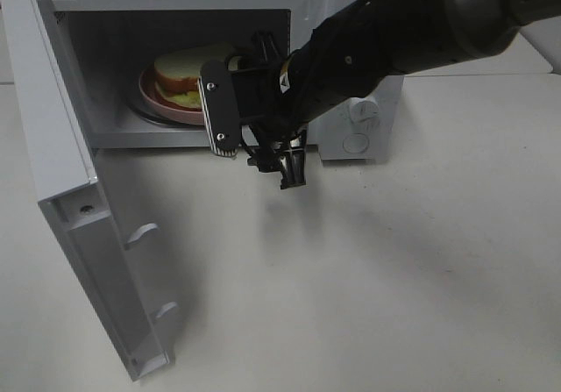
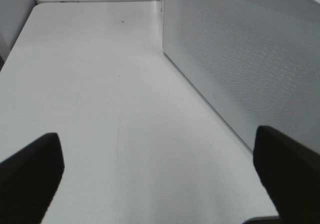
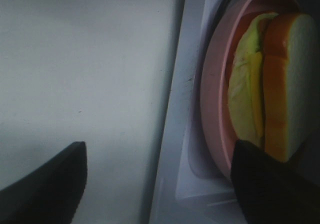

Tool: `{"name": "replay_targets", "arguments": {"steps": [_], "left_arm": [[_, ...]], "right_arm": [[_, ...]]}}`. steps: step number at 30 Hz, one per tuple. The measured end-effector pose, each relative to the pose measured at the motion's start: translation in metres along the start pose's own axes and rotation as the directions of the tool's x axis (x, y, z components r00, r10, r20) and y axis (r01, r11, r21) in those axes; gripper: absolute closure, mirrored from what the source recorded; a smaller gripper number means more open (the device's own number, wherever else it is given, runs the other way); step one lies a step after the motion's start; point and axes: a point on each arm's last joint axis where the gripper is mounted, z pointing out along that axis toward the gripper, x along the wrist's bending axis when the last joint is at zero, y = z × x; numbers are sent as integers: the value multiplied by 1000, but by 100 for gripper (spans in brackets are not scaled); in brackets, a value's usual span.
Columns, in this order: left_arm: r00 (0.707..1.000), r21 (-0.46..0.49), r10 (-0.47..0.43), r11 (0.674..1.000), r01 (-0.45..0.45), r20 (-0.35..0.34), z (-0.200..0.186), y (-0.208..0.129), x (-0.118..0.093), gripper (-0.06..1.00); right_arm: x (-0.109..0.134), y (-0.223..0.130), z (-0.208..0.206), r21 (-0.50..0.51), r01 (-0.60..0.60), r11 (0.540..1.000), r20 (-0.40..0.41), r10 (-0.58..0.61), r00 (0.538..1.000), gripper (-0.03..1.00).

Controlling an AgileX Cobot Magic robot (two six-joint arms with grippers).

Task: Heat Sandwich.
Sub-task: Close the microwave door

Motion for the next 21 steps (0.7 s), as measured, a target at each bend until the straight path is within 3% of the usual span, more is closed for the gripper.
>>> {"name": "replay_targets", "arguments": {"steps": [13, 21], "left_arm": [[1000, 0, 0, 1000, 0, 0, 0, 0, 0, -3], [1000, 0, 0, 1000, 0, 0, 0, 0, 0, -3]], "right_arm": [[29, -12, -50, -1, -12, 1000, -10, 12, 1000, 20], [44, -18, -79, -6, -117, 993, 1, 117, 993, 20]]}}
